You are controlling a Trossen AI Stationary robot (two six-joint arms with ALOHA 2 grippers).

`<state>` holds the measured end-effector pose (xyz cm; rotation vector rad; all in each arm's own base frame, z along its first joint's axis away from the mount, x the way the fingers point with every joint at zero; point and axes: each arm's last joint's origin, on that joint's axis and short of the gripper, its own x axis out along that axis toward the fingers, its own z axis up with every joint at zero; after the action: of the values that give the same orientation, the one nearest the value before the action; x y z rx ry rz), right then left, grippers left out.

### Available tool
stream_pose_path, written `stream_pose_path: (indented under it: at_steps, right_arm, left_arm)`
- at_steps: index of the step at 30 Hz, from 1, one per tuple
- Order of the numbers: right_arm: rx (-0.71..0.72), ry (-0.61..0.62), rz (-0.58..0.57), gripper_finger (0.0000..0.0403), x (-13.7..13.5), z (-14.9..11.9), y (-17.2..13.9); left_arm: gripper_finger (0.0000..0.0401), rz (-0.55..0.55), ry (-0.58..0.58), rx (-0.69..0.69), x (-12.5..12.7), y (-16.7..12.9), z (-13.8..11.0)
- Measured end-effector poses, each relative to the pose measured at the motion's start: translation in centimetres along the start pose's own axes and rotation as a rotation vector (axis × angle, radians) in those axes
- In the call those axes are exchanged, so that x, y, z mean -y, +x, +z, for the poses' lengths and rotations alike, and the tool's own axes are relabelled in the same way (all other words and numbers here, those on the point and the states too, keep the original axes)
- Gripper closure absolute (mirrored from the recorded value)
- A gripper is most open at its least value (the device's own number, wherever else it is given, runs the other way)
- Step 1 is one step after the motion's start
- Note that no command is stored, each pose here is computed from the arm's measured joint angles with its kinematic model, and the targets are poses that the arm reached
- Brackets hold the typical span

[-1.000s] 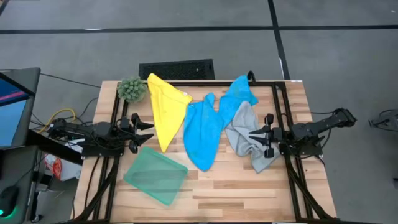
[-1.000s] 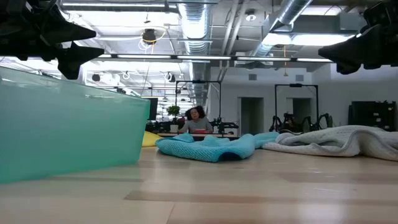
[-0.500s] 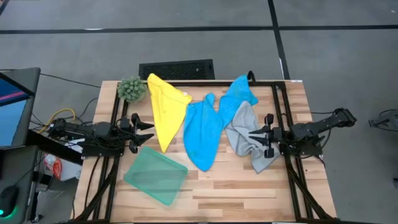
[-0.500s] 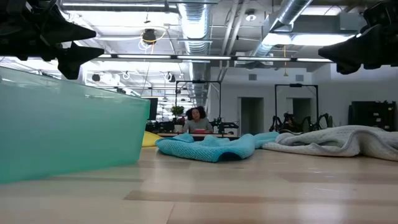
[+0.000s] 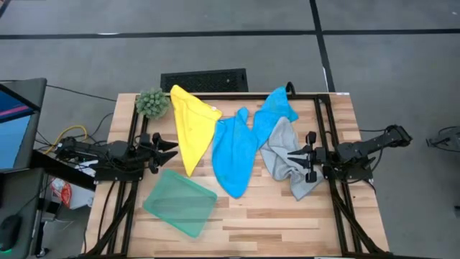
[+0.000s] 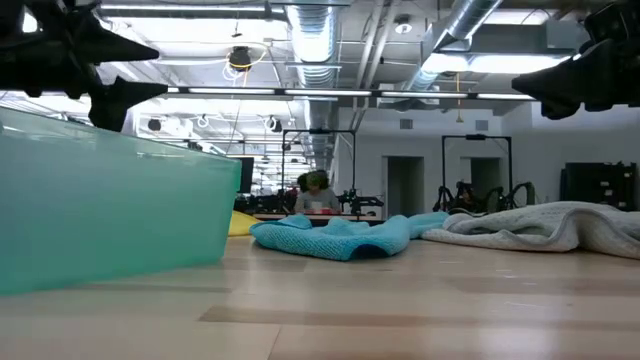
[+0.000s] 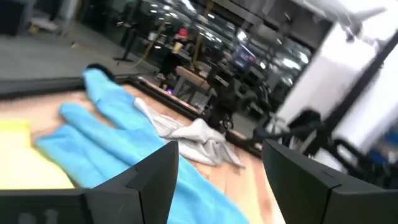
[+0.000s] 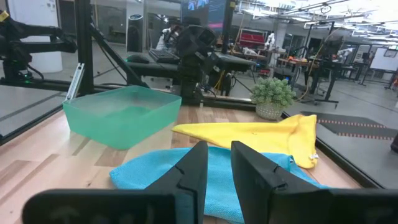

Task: Fold microfiber towels
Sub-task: Fold the left blue towel

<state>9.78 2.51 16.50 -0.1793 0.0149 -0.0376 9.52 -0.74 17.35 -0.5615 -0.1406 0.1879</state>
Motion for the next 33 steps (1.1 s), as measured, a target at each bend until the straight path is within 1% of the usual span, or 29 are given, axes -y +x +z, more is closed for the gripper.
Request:
stream_pose_path:
  at_steps: [1,2,4,5,6,8,13,15,18,20,26,30,33]
  right_arm:
    - [-0.002,-0.056,-0.013,0.0307,0.0,0.0,0.0]
    - [-0.010,-0.146,-0.044,0.0307,0.2,0.0,0.0]
    - [-0.029,-0.313,-0.090,0.0307,0.4,0.0,0.0]
    - [-0.034,-0.373,-0.096,0.0307,0.4,0.0,0.0]
    - [-0.038,-0.422,-0.099,0.0307,0.4,0.0,0.0]
    - [-0.042,-0.476,-0.100,0.0307,0.5,0.0,0.0]
    - [-0.053,-0.528,-0.119,0.0307,0.5,0.0,0.0]
    - [-0.056,-0.531,-0.123,0.0307,0.5,0.0,0.0]
    - [-0.060,-0.531,-0.133,0.0307,0.6,0.0,0.0]
    - [-0.059,-0.530,-0.133,0.0307,0.6,0.0,0.0]
    - [-0.051,-0.526,-0.137,0.0307,0.6,0.1,0.0]
    - [-0.057,-0.529,-0.133,0.0307,0.6,0.0,0.0]
    - [-0.030,-0.548,-0.145,0.0307,0.6,0.3,0.0]
  left_arm:
    - [0.0177,0.011,-0.046,0.008,0.0,0.0,0.0]
    - [0.0177,0.018,-0.084,0.014,-0.1,0.0,0.0]
    - [0.0177,0.020,-0.141,0.016,-0.1,0.0,0.1]
    - [0.0177,0.024,-0.161,0.021,-0.1,0.0,0.1]
    - [0.0177,0.035,-0.181,0.037,-0.1,0.0,0.2]
    - [0.0177,0.068,-0.222,0.078,-0.1,0.0,0.3]
    - [0.0177,0.162,-0.345,0.181,-0.4,-0.1,0.7]
    - [0.0177,0.190,-0.399,0.214,-0.5,-0.1,0.7]
    - [0.0177,0.216,-0.430,0.244,-0.6,-0.2,0.8]
    - [0.0177,0.213,-0.447,0.258,-0.6,-0.2,0.9]
    - [0.0177,0.148,-0.556,0.325,-0.2,-0.2,1.6]
    - [0.0177,0.118,-0.585,0.355,0.0,-0.3,2.0]
    - [0.0177,0.116,-0.587,0.357,0.0,-0.3,2.1]
